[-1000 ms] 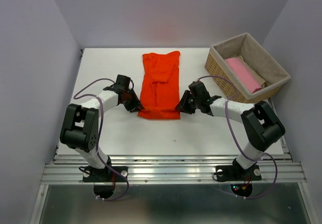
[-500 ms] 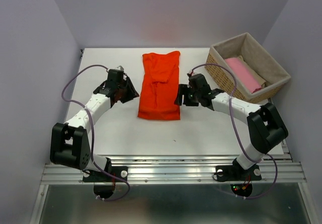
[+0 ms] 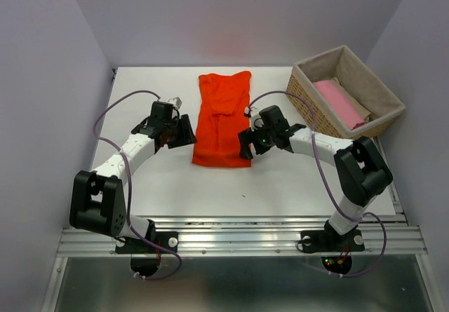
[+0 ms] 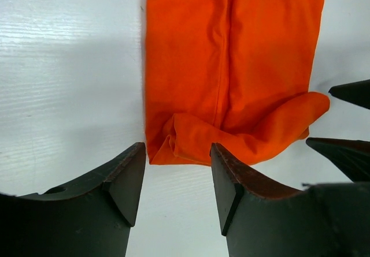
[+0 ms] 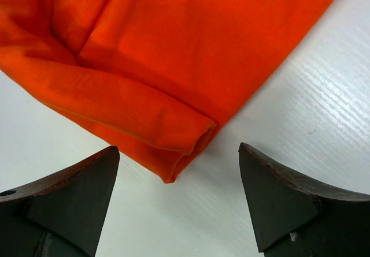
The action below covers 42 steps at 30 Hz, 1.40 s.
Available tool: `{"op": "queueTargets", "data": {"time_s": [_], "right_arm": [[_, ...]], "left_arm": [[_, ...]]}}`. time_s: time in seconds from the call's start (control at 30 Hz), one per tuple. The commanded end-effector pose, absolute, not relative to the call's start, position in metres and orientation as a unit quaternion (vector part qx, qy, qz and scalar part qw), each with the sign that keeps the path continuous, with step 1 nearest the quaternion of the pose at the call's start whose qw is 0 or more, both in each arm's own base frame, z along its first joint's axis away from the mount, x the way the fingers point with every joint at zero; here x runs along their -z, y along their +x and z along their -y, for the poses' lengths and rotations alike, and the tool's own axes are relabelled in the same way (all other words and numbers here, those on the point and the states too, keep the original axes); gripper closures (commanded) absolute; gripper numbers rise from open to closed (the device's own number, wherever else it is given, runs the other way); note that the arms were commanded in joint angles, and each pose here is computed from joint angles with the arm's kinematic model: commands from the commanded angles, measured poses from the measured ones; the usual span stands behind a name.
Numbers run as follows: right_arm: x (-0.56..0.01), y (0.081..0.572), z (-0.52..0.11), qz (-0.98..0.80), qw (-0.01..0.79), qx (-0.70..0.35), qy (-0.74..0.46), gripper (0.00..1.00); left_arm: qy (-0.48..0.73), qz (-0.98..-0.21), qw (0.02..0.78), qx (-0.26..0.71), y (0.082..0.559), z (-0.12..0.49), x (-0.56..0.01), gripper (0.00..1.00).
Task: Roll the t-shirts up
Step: Roll the T-shirt to the center of the board.
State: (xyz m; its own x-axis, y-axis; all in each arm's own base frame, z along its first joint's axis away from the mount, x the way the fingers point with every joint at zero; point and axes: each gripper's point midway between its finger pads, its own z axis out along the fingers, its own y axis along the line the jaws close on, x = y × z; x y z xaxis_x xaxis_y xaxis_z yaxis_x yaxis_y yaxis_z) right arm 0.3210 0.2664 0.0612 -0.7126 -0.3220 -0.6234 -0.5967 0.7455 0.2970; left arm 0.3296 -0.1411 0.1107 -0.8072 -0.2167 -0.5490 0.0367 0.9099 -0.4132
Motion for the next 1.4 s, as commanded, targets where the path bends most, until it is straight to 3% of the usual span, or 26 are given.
{"op": "queueTargets", "data": {"time_s": [0.0, 0.5, 0.73, 0.83, 0.97, 1.0, 1.37], "right_arm": [[-0.077, 0.342, -0.275, -0.857, 0.323, -0.244, -0.318, 0.11], [-0.066, 0.349, -0.291, -0.844, 0.299, -0.265, -0.357, 0.23], [-0.061, 0.347, -0.293, -0.85, 0.291, -0.272, -0.343, 0.52], [-0.063, 0.347, -0.291, -0.853, 0.293, -0.269, -0.338, 0.59], [-0.067, 0.346, -0.288, -0.859, 0.298, -0.264, -0.323, 0.94], [-0.07, 0.346, -0.287, -0.859, 0.3, -0.263, -0.319, 0.98], [-0.079, 0.338, -0.276, -0.914, 0.26, -0.255, -0.177, 0.99]], "left_arm": [[-0.006, -0.936, 0.282, 0.21, 0.32, 0.146, -0.104, 0.4], [0.0, -0.941, 0.261, 0.214, 0.317, 0.149, -0.092, 0.41], [0.0, -0.941, 0.253, 0.223, 0.316, 0.153, -0.086, 0.41], [0.001, -0.942, 0.25, 0.225, 0.316, 0.154, -0.084, 0.41], [0.007, -0.941, 0.25, 0.228, 0.315, 0.155, -0.084, 0.39], [0.006, -0.941, 0.25, 0.228, 0.316, 0.154, -0.083, 0.38], [0.008, -0.94, 0.253, 0.229, 0.315, 0.155, -0.084, 0.37]]}}
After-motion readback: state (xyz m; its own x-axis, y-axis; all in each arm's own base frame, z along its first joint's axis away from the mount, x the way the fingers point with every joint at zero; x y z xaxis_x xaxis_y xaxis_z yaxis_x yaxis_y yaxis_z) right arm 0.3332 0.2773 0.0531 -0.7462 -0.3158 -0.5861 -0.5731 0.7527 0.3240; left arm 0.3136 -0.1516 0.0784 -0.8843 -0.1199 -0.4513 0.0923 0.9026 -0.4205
